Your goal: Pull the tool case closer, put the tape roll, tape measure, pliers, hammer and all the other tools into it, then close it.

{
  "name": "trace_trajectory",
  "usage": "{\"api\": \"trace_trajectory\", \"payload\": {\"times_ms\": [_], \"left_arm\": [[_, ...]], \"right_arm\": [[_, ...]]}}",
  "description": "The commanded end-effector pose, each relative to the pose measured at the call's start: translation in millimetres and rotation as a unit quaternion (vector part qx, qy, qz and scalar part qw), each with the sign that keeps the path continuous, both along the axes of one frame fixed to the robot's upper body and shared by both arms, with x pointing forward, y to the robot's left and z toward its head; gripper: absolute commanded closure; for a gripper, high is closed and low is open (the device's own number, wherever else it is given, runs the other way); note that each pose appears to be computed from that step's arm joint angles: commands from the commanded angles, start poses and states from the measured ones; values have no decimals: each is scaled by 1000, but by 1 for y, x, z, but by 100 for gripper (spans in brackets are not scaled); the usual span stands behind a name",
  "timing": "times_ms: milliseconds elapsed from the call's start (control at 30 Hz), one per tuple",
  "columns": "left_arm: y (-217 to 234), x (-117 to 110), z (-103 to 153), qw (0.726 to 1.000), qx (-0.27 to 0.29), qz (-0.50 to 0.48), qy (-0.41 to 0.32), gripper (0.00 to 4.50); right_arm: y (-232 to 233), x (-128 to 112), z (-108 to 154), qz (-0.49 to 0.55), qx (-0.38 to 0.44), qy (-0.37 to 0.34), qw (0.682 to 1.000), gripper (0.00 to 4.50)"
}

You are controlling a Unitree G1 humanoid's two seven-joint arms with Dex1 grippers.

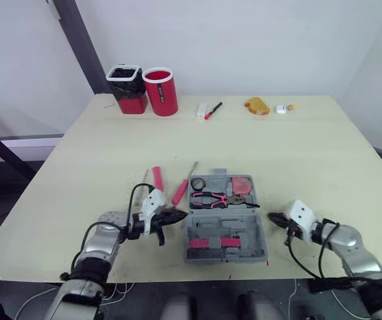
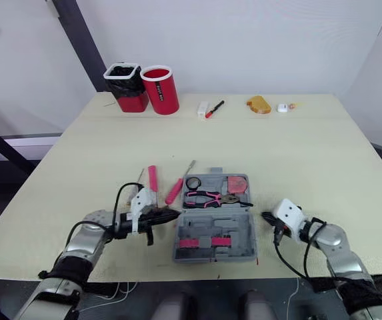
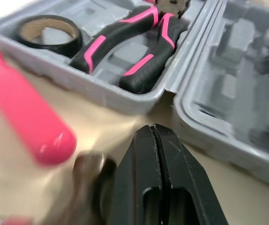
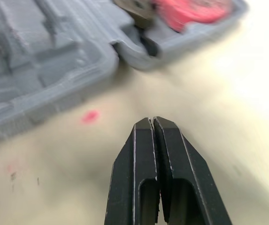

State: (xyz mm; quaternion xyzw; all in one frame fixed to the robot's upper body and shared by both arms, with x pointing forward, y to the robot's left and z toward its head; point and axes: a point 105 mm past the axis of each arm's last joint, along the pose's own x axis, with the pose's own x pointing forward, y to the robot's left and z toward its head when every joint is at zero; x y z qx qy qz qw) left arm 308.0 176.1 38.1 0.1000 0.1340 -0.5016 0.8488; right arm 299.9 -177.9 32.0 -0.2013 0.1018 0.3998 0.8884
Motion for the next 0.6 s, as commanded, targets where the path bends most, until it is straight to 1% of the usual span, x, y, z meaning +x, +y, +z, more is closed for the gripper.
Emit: {"api": "trace_trajectory", "payload": {"times_ms": [33, 100, 167, 300, 400, 433, 467, 500, 533, 567, 600], "left_arm": [[12, -6, 34, 997, -44, 29, -59, 450], [27, -12, 42, 993, -63, 71, -78, 450], [43, -18, 46, 988, -72, 112, -84, 450], [78, -31, 48, 973, -86, 197, -87, 450], [104, -46, 46, 961, -87, 251, -81, 450], [108, -50, 46, 959, -88, 258, -79, 398], [116, -58, 44, 954, -89, 275, -75, 372], [121, -64, 42, 951, -89, 286, -72, 317], [130, -74, 38, 948, -81, 301, -66, 286], [138, -82, 34, 944, -74, 315, -61, 237], [146, -89, 32, 939, -72, 332, -56, 185]], "right_arm": [[-13, -5, 29, -31, 59, -45, 997, 440], [-28, -13, 30, -60, 76, -47, 994, 440], [-40, -22, 28, -85, 90, -42, 991, 440], [-59, -41, 26, -122, 121, -35, 985, 440], [-76, -56, 23, -154, 141, -28, 977, 440], [-79, -59, 23, -159, 145, -27, 976, 450], [-87, -67, 21, -172, 151, -25, 973, 423], [-92, -73, 20, -181, 154, -24, 971, 393], [-98, -81, 18, -188, 153, -22, 970, 370], [-101, -88, 16, -191, 150, -20, 970, 324], [-104, -94, 15, -193, 152, -17, 969, 268]]}}
